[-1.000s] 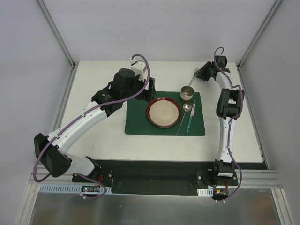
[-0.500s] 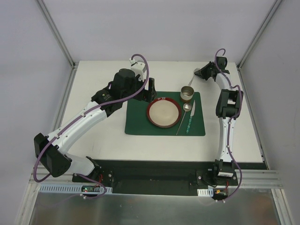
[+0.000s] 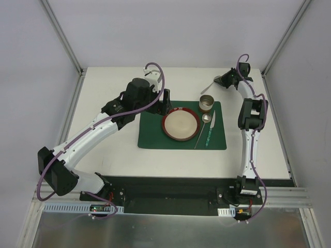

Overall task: Set the dinner table for one person
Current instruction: Pick up the fork from the corner of the board.

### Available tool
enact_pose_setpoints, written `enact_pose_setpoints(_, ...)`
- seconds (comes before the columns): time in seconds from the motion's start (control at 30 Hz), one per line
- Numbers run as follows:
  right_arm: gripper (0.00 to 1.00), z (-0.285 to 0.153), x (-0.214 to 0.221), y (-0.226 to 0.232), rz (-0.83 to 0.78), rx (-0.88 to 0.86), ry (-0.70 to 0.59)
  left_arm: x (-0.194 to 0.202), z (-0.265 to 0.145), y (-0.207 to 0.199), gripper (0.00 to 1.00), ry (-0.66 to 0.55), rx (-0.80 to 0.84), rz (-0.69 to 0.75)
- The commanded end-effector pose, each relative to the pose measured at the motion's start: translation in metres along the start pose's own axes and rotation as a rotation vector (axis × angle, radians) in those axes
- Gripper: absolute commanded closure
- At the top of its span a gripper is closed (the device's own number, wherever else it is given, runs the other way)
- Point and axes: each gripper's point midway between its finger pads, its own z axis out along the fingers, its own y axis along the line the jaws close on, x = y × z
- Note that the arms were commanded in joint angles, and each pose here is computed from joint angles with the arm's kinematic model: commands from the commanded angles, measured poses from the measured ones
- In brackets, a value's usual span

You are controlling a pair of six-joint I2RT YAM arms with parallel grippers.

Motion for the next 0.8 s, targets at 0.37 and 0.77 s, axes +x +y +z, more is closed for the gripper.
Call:
enact_pose_setpoints(0.37, 1.0, -0.146, -0.028, 0.162, -0.19, -0.301, -0.041, 0.051, 0.014, 0.009, 0.24, 0.107, -0.052, 0.014)
enact_pose_setpoints(0.77, 0.99, -0.298, 0.097, 0.183, -0.368, -0.478, 0.011, 0.029, 0.009, 0.007, 0.23, -0.005, -0.035, 0.034)
